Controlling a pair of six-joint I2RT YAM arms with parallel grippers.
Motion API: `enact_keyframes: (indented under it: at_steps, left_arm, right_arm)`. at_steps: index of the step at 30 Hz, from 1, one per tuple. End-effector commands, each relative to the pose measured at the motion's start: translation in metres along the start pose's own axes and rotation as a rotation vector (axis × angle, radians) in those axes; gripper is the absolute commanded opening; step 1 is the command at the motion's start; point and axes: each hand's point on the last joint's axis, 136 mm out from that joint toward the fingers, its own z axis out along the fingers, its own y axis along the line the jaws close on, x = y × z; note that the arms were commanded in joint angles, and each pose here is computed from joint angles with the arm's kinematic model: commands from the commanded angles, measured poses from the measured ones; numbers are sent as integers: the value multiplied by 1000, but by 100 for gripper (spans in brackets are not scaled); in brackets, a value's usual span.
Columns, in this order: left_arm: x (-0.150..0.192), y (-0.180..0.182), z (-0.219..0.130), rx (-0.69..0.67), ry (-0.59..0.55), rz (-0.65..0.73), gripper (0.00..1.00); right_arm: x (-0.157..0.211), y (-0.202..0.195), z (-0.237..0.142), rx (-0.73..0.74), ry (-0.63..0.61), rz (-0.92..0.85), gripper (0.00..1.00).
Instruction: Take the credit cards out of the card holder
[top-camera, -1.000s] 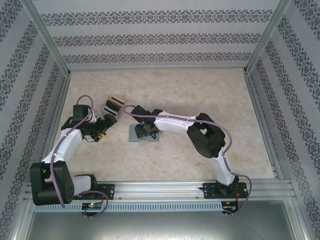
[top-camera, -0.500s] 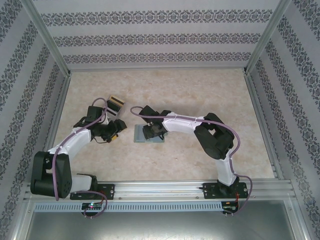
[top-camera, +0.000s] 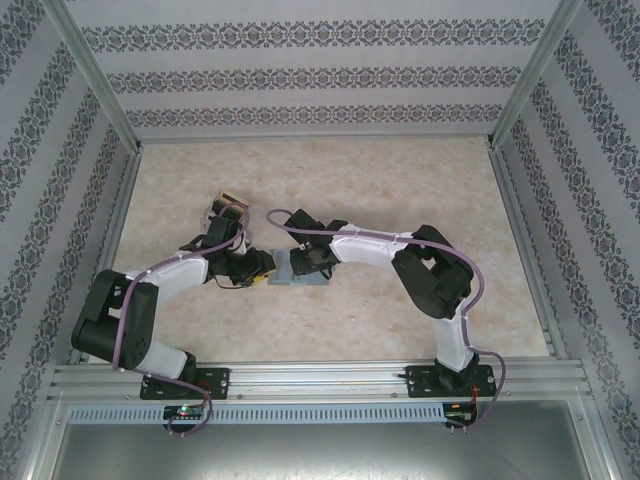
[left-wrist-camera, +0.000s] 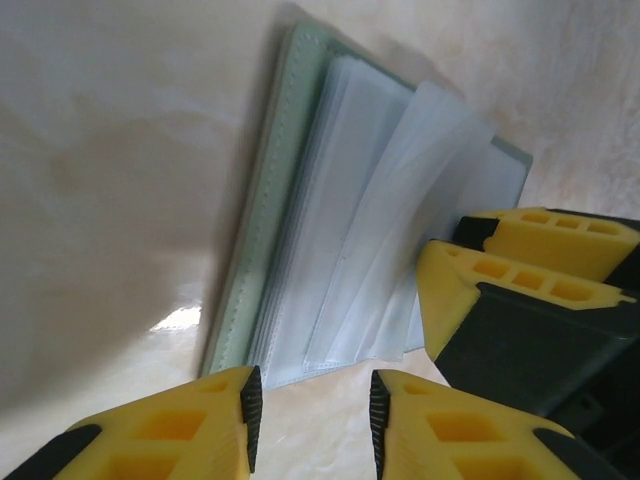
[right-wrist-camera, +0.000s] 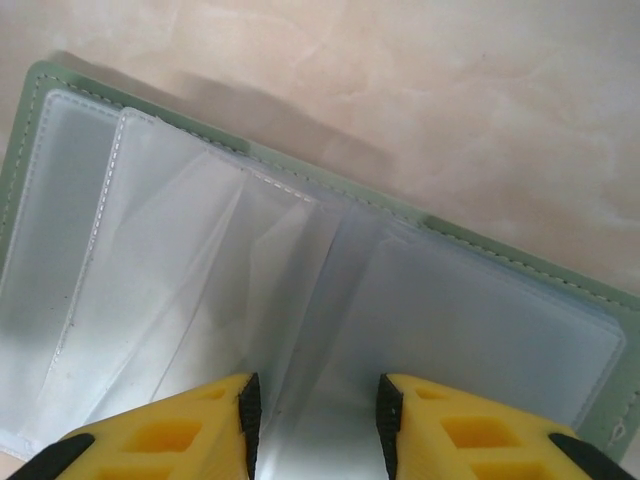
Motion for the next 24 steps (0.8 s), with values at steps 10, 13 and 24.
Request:
enact_keyframes:
  at_steps: [10,13,24]
  left_arm:
    - [-8,-6,25,-42,6,20,33]
    - [-6,-5,28,-36,13,20,34]
    - [4,-26,36,98,95,65,30]
  right_arm:
    - [33,-7,19,-62,106,95,37]
    - [33,-5,18,-72,105,96,37]
    - [11,14,-13,-238,47,188,40]
